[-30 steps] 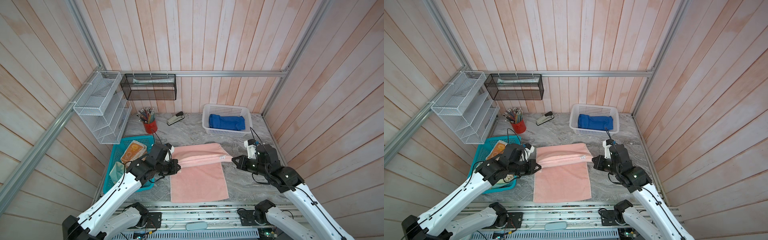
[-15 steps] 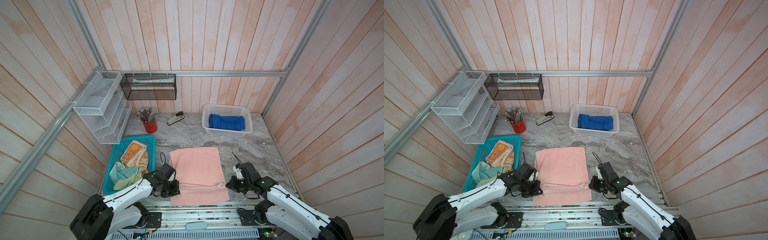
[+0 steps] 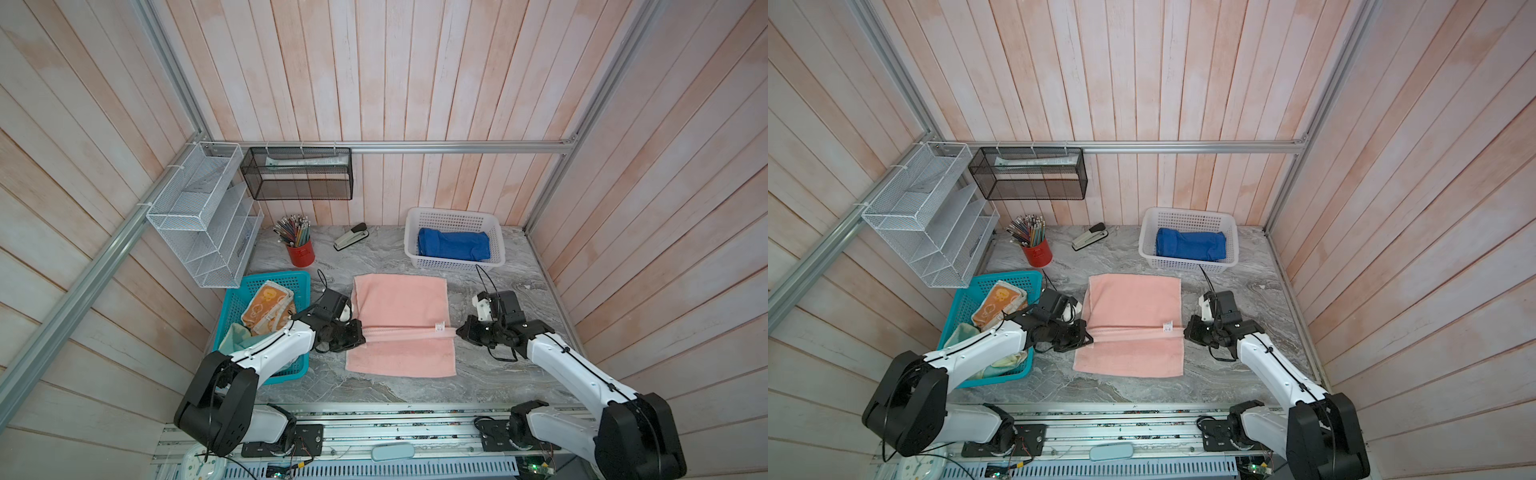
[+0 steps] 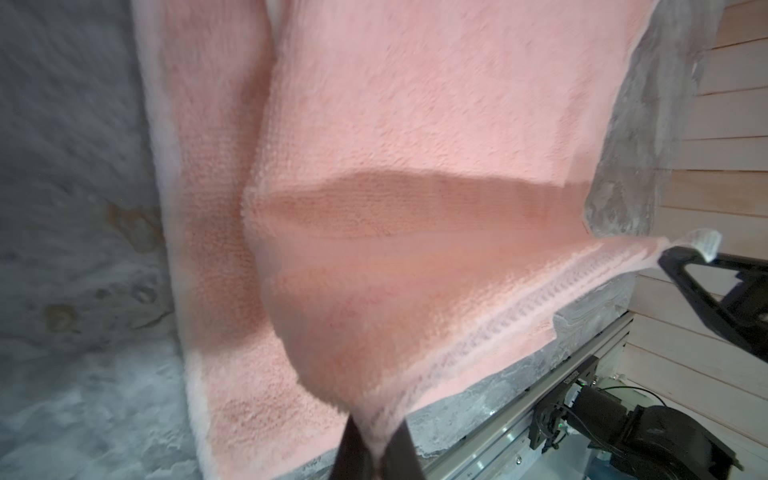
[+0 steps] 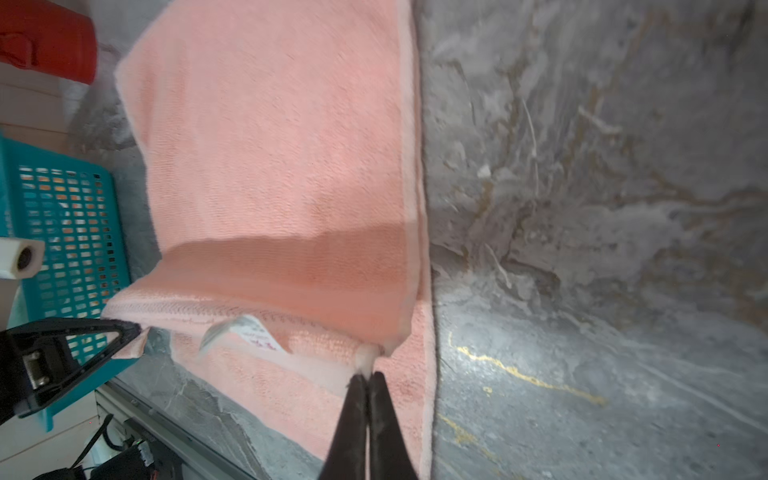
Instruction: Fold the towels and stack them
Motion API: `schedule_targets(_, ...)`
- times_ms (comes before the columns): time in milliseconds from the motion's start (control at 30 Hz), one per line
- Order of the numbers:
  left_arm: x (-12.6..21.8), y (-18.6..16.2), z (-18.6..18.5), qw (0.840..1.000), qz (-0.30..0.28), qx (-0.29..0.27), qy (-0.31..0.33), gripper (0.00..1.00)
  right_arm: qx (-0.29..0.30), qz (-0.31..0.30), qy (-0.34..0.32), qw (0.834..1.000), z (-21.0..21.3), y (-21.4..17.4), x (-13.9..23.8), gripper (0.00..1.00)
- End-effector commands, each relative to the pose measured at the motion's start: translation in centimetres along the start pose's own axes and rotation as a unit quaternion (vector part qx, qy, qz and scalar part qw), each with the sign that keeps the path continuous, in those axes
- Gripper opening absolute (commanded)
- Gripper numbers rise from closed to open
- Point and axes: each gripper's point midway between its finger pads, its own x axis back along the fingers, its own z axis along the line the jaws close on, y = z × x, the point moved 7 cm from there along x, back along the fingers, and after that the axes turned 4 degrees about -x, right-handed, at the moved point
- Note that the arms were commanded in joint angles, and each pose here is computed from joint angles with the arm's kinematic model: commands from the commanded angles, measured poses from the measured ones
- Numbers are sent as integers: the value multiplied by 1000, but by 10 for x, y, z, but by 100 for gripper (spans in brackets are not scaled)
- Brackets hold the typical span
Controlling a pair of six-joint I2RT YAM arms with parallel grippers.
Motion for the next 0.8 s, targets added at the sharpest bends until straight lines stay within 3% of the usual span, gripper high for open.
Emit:
schedule_targets(0, 35, -7, -4, 999, 6, -32, 36, 0, 13, 28, -30, 999, 1, -15, 25, 0)
schedule_targets(167, 41, -47, 9, 999, 46, -4, 24, 0, -34, 50, -13, 998, -7, -67, 36, 0)
schedule_targets(333, 15, -71, 24, 996, 86, 33, -11, 0, -64, 106, -1, 992, -27, -113, 2, 0)
schedule_targets(533, -5, -86, 33, 990, 130, 58, 6, 0, -52, 138, -34, 988, -41, -123, -17, 0)
schedule_targets(700, -5, -94, 35, 987, 145, 63, 34, 18, -42, 139, -51, 988, -40, -119, -17, 0)
schedule_targets(767, 1, -94, 36, 987, 140, 67, 48, 34, -36, 134, -62, 988, -39, -117, -12, 12)
